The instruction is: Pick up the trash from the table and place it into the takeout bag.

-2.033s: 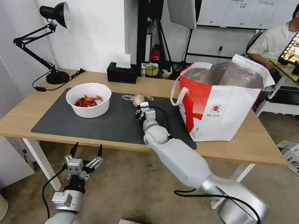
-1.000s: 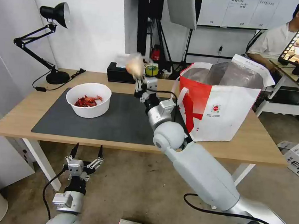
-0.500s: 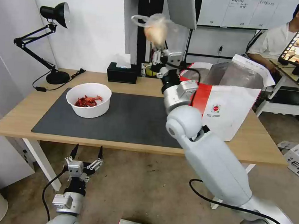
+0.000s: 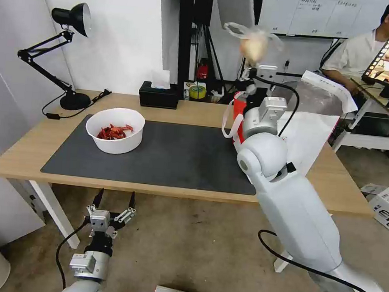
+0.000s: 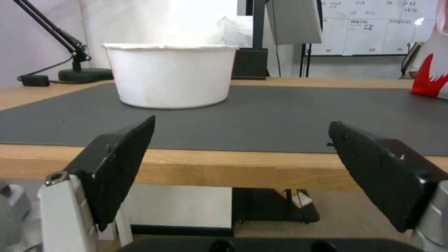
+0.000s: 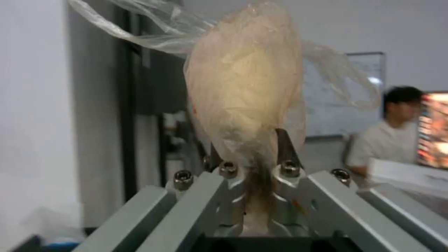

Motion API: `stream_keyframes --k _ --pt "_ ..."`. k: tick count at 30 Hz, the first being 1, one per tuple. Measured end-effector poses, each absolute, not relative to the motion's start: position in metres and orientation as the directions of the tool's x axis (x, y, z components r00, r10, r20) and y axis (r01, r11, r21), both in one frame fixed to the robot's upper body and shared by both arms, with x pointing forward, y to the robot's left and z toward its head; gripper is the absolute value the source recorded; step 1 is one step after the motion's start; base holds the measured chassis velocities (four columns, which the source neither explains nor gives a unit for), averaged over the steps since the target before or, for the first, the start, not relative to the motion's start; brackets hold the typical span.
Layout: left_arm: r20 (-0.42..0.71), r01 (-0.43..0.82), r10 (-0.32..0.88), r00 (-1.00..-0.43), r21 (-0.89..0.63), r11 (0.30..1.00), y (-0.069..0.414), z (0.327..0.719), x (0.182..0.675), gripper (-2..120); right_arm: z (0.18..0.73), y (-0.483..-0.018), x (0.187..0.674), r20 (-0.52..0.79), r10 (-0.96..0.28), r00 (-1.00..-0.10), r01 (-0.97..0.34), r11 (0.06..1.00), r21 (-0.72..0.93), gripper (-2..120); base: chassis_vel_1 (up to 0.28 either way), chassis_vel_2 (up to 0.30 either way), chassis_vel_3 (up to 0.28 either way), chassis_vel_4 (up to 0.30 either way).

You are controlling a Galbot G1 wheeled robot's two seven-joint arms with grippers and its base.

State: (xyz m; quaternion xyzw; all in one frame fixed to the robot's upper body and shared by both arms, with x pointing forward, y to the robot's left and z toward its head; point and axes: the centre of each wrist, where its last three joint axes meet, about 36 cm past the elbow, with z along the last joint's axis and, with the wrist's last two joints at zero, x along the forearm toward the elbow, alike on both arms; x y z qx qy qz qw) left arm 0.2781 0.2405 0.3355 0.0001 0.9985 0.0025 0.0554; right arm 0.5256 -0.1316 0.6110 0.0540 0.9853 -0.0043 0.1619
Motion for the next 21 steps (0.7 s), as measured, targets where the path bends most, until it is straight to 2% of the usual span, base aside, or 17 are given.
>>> stream_keyframes --k 5,13,21 --pt "-0.110 -0.001 0.000 -0.994 0.006 1.000 0.241 0.334 0.278 100 0.607 -0.143 0.536 -0.275 0.211 -0.938 0.221 0.975 -0.007 2 0.000 0.000 0.000 0.000" --pt "-0.114 0.003 0.003 -0.994 0.004 1.000 0.239 0.332 0.279 100 0.594 -0.160 0.549 -0.178 0.318 -0.931 0.329 0.944 -0.037 2 0.000 0.000 0.000 0.000" --pt "-0.113 0.007 0.007 -0.994 0.002 1.000 0.236 0.331 0.279 100 0.593 -0.162 0.553 -0.101 0.335 -0.937 0.337 0.941 -0.006 3 0.000 0.000 0.000 0.000"
